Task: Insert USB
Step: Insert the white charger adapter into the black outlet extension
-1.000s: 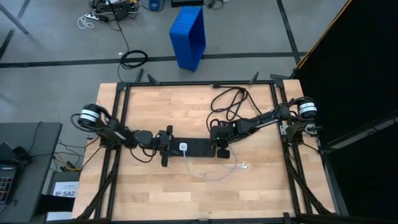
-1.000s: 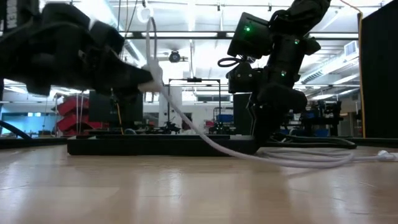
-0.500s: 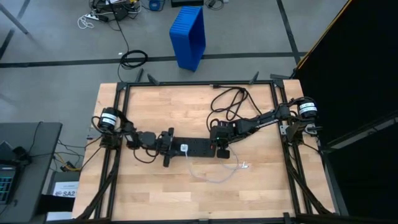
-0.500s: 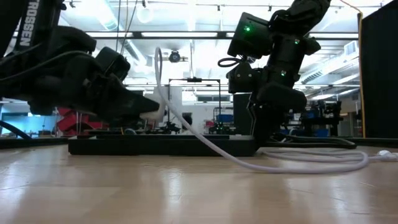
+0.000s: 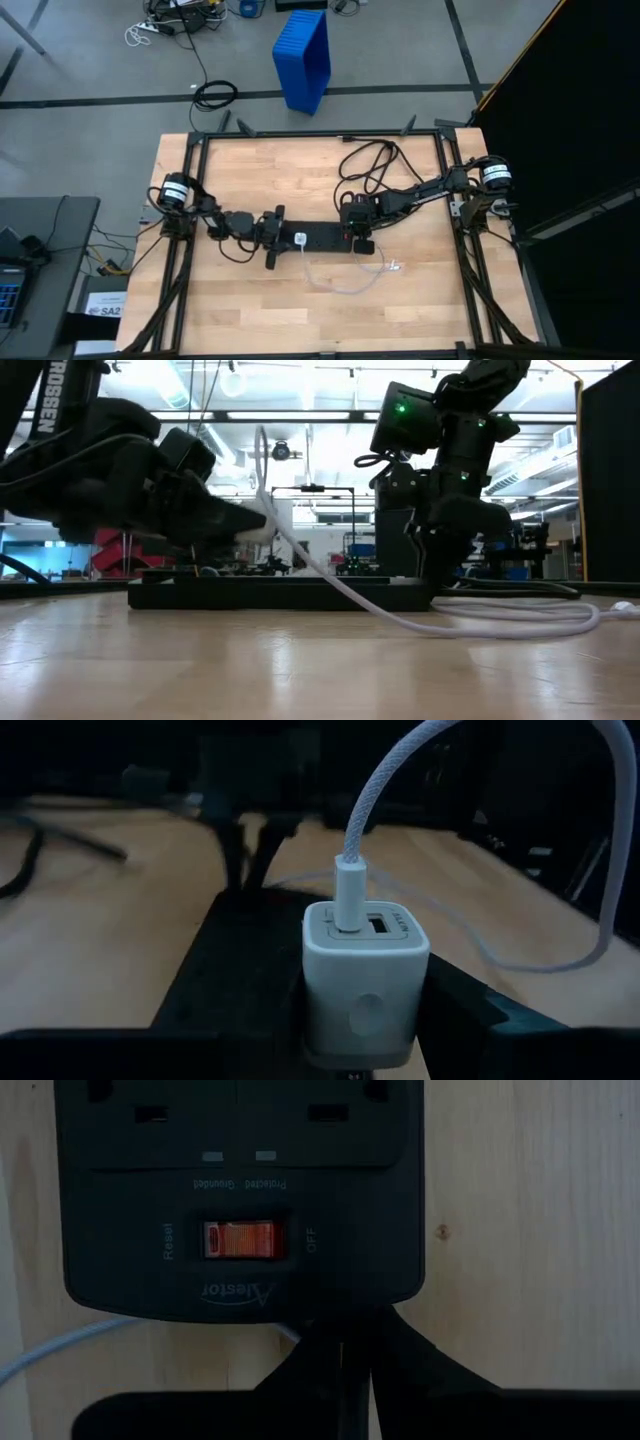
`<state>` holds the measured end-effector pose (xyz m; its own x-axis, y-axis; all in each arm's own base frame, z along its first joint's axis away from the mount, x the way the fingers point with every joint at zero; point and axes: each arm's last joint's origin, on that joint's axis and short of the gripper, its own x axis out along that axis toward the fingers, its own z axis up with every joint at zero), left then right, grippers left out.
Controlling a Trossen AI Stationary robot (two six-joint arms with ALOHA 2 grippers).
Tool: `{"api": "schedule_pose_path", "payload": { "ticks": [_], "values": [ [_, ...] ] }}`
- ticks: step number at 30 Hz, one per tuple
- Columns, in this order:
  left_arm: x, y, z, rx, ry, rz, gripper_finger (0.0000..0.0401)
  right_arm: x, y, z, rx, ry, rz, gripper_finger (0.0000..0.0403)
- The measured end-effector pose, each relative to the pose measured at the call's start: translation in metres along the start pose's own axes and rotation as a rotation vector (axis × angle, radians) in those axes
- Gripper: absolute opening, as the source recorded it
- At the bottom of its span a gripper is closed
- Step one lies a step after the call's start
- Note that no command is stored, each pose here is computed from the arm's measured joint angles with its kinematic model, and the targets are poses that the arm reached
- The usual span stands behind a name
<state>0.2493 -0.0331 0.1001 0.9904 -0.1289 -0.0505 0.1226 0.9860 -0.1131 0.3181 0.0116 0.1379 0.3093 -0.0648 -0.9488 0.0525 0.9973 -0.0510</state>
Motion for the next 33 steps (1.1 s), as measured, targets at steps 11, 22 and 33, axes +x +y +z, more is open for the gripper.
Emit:
{"api": "schedule_pose_path", "payload": {
  "ticks": [11,22,33],
  "values": [
    [0.007,0.002,-0.012,0.007,0.040,0.019,0.0129,0.000,0.000,-0.006,-0.008,0.056,-0.007,0.0001],
    [0.025,0.003,-0.017,0.005,0.028,0.023,0.0129,0.001,0.000,-0.007,-0.027,0.072,-0.011,0.0001],
    [0.025,0.004,-0.017,0.012,0.025,0.058,0.0129,0.001,0.000,-0.007,-0.024,0.070,-0.011,0.0001]
  ]
}}
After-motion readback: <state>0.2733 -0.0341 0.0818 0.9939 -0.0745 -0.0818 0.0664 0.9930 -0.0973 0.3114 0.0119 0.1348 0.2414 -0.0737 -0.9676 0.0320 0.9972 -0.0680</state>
